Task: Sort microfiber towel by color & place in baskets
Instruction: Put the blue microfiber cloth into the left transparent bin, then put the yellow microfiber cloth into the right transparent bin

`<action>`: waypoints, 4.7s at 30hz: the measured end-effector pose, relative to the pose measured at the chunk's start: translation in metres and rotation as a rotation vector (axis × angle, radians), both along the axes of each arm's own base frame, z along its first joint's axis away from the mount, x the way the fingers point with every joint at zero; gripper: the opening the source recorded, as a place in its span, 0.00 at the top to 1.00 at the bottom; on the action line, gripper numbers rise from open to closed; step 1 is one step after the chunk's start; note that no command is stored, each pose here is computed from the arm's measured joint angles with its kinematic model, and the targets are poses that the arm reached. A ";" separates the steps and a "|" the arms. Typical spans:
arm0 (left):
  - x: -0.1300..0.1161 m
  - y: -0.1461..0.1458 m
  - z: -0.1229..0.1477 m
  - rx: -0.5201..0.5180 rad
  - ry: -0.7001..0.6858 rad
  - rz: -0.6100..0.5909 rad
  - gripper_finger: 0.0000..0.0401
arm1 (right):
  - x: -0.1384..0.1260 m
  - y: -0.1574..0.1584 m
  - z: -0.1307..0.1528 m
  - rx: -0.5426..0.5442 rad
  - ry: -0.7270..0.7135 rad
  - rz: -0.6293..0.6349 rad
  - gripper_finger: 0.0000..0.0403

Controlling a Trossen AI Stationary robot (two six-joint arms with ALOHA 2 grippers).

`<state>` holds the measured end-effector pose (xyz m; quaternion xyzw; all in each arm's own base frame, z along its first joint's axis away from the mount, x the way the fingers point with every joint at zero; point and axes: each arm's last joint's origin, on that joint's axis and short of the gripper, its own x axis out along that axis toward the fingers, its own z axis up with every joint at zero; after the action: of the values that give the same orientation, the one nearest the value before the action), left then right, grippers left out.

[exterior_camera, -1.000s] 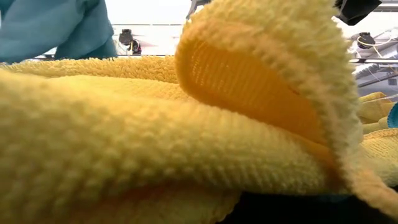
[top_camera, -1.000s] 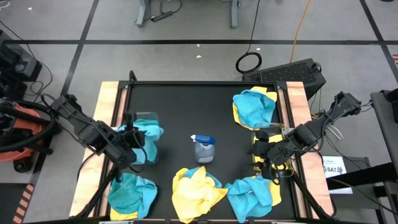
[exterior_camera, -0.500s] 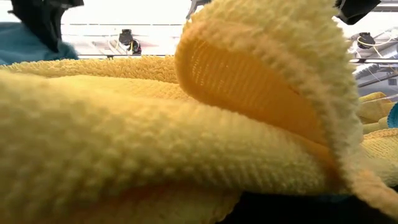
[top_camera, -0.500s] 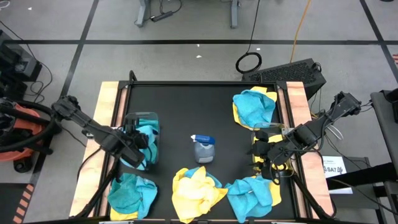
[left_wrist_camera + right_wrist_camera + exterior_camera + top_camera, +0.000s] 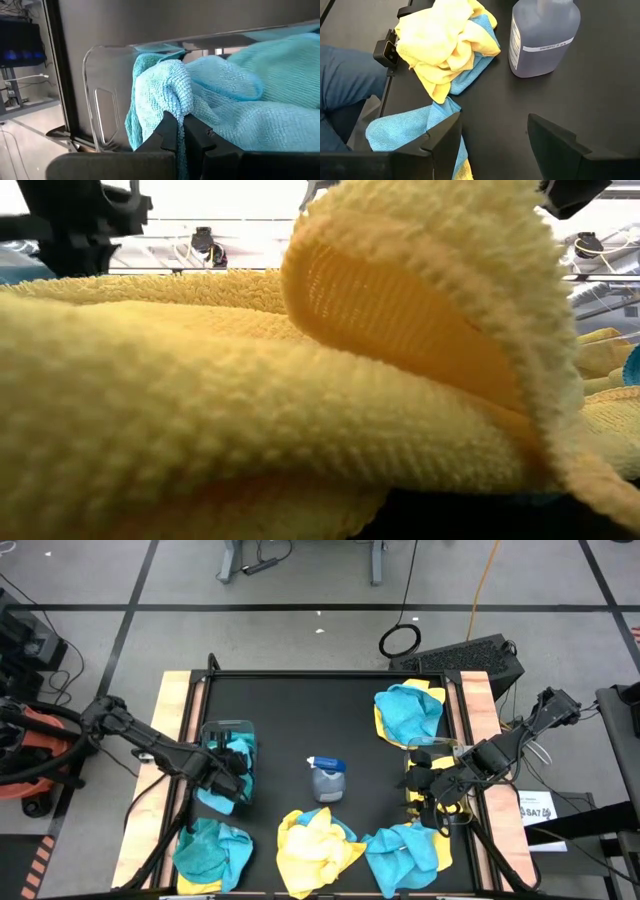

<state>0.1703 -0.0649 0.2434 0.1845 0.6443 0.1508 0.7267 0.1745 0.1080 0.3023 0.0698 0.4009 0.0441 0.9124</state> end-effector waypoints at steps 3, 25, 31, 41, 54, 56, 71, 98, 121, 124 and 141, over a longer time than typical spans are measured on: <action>0.000 0.008 -0.011 0.037 0.008 0.030 0.98 | 0.000 0.000 0.000 0.001 -0.001 0.000 0.46; 0.019 0.045 -0.050 -0.188 -0.007 0.153 0.97 | 0.001 0.000 0.001 -0.006 -0.012 0.013 0.46; 0.020 0.056 -0.050 -0.214 -0.006 0.198 0.95 | 0.001 0.000 0.001 -0.005 -0.012 0.013 0.46; 0.020 0.069 -0.051 -0.363 0.025 0.241 0.66 | 0.001 0.000 0.001 -0.006 -0.013 0.013 0.46; 0.024 0.076 -0.025 -0.358 0.038 0.283 0.41 | 0.001 0.001 0.001 0.003 -0.015 0.012 0.46; 0.028 0.076 -0.012 -0.360 0.014 0.278 0.40 | 0.001 0.001 0.001 0.004 -0.017 0.013 0.46; 0.047 0.062 0.069 -0.385 -0.210 0.195 0.40 | 0.008 0.006 0.008 0.000 -0.136 0.088 0.46; 0.074 -0.033 0.069 -0.621 -0.582 -0.247 0.40 | 0.087 0.067 -0.058 0.032 -0.257 0.421 0.46; 0.110 -0.077 0.004 -0.629 -0.671 -0.321 0.40 | 0.128 0.100 -0.125 -0.042 -0.387 0.536 0.46; 0.113 -0.080 -0.003 -0.627 -0.662 -0.322 0.40 | 0.132 0.097 -0.128 -0.048 -0.395 0.522 0.46; 0.127 -0.088 -0.020 -0.631 -0.675 -0.318 0.40 | 0.141 0.096 -0.141 -0.054 -0.405 0.494 0.46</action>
<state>0.2977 -0.1527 0.2231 -0.0078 0.3507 -0.1130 0.9296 0.3154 0.2039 0.1611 -0.0640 0.2170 0.2665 0.9369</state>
